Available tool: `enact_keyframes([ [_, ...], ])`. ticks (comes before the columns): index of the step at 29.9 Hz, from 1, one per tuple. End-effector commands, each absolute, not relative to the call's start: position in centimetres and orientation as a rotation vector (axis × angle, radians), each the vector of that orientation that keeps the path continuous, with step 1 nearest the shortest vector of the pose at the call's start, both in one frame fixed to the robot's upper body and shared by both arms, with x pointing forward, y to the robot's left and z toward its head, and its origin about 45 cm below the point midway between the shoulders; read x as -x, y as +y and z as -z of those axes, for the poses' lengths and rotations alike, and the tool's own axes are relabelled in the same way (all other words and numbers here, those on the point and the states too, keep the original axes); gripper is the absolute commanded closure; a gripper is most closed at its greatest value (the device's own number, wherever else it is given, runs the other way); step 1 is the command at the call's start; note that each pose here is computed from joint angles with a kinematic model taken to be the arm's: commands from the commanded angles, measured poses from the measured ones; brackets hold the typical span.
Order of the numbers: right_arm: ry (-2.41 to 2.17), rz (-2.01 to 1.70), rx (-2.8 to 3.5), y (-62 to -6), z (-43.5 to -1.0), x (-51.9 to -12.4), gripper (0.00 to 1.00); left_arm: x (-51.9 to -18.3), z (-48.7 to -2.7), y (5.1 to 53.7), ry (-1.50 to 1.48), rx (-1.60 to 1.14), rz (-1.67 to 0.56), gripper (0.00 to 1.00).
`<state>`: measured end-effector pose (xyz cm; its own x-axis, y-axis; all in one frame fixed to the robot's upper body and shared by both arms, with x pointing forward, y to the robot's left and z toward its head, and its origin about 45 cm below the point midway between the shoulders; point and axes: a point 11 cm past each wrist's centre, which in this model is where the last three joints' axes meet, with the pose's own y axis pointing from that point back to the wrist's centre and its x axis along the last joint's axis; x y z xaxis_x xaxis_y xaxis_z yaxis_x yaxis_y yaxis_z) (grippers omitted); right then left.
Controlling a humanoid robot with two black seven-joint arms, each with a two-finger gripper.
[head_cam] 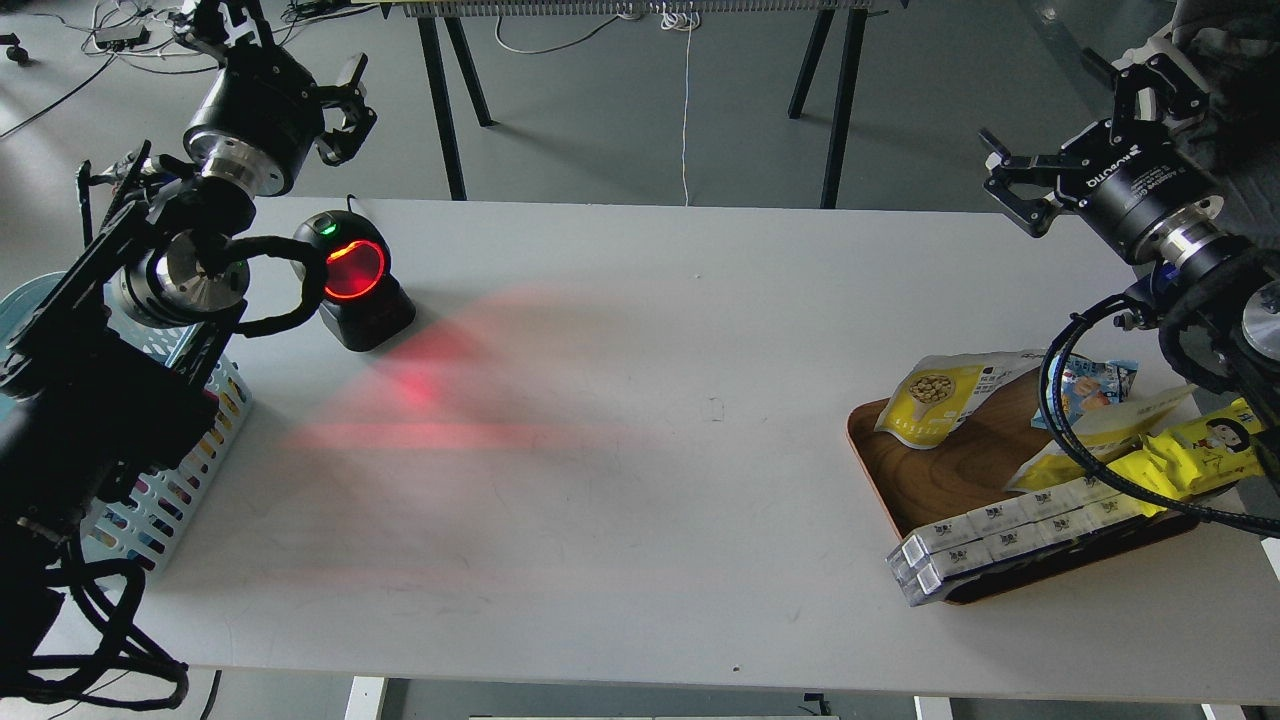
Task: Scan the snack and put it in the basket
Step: 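Raise the right gripper and move it above the wooden tray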
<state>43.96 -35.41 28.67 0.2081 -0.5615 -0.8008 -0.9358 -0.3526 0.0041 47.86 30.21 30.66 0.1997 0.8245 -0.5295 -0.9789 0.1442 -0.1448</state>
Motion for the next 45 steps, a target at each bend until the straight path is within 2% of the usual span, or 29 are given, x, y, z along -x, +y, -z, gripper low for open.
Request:
enact_keyframes([
  [1,1.381,-1.006,2.001,-35.3,-28.6,-43.9,0.01,-47.6,-30.6,30.2,0.346,0.494,-1.331,0.00],
  [28,1.375,-0.989,2.063,-34.2,-29.8,-44.6,0.01,-47.9,-30.4,28.7,0.342,0.475,-1.310,0.00],
  [45,1.623,-0.746,2.571,-32.1,-36.0,-46.4,0.01,-47.7,-30.9,28.4,0.359,0.464,-1.297,0.00],
])
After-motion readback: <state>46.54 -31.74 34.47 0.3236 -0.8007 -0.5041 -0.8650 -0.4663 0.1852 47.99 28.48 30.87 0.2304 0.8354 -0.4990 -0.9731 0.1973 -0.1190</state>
